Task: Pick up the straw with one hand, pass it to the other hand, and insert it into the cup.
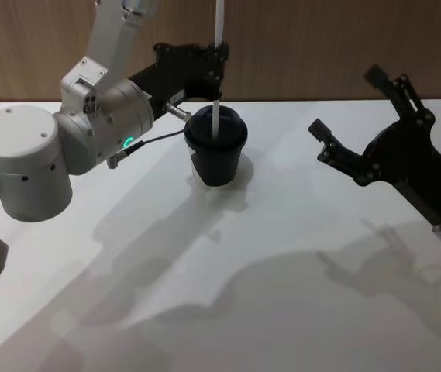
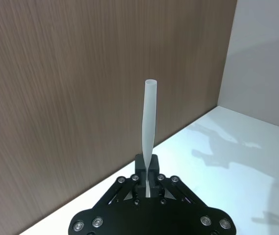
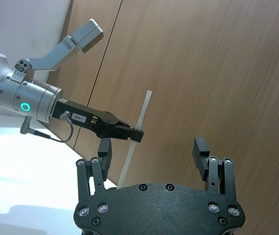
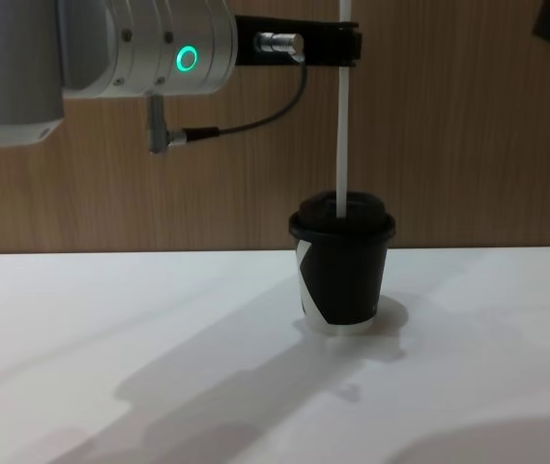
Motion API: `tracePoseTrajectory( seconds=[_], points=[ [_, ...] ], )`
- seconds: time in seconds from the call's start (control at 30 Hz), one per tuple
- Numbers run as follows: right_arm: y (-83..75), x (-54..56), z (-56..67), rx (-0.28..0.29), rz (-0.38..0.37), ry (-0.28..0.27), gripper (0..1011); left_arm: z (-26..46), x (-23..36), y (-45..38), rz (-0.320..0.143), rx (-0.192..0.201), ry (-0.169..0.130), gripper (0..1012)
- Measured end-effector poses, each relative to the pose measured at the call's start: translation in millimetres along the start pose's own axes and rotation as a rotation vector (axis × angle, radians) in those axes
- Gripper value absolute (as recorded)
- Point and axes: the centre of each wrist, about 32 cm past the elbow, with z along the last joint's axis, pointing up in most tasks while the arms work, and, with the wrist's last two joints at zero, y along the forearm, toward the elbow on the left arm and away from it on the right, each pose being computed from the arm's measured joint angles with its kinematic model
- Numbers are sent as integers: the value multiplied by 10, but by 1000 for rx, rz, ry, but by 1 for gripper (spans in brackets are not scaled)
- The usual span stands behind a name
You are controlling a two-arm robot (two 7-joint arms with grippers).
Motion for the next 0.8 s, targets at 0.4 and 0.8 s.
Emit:
tracePoseTrajectory(
  seconds=[0.4, 0.8],
  points=[
    [0, 0, 0, 0, 0, 0, 1001, -12, 4, -10, -3, -1, 8, 338],
    [0, 0, 0, 0, 0, 0, 1001, -18, 5, -14, -5, -1, 12, 717]
  ],
)
